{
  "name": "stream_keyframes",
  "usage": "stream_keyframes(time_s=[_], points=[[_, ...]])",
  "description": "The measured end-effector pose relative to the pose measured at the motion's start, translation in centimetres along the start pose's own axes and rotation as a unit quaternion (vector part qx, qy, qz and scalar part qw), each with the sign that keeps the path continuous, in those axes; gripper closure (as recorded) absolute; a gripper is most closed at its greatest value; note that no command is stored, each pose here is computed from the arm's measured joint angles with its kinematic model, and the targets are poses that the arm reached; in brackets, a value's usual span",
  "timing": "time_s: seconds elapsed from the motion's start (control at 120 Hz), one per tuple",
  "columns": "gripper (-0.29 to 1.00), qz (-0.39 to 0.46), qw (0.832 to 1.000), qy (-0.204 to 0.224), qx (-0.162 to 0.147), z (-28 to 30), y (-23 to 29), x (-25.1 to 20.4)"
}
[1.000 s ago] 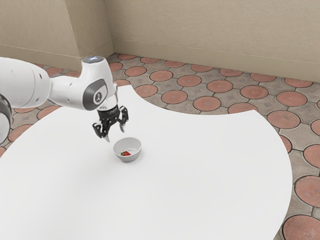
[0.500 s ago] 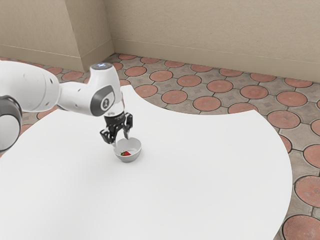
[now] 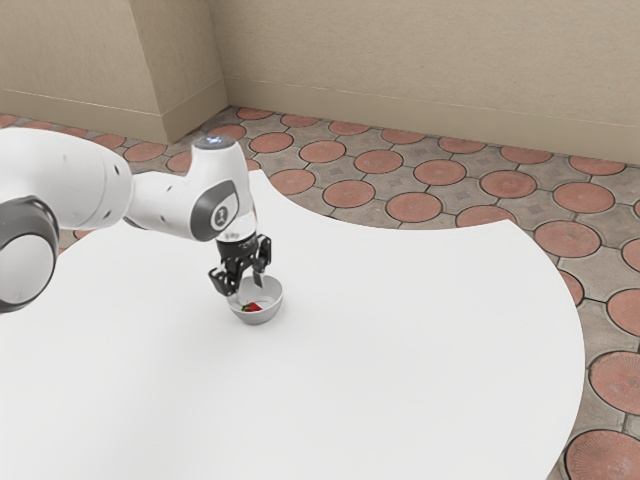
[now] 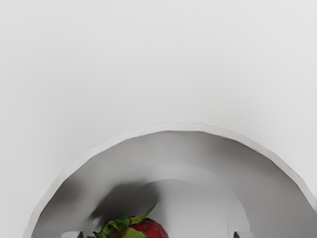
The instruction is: Take strawberry from the bowl
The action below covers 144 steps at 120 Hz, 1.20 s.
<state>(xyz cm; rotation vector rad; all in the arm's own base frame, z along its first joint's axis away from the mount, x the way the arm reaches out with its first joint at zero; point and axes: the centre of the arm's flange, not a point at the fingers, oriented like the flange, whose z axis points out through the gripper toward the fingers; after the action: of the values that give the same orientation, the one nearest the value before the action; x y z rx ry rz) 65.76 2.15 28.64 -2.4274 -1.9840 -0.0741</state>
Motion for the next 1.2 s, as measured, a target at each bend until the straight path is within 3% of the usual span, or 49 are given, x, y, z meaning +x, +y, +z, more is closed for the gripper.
stream_keyframes(time_s=[0.767,1.2], points=[[0.32,-0.065,0.998,-0.017,-0.004,2.2,0.3,-0.3],[0.50,-0.083,0.996,-0.016,-0.002,3.0,0.3,-0.3]])
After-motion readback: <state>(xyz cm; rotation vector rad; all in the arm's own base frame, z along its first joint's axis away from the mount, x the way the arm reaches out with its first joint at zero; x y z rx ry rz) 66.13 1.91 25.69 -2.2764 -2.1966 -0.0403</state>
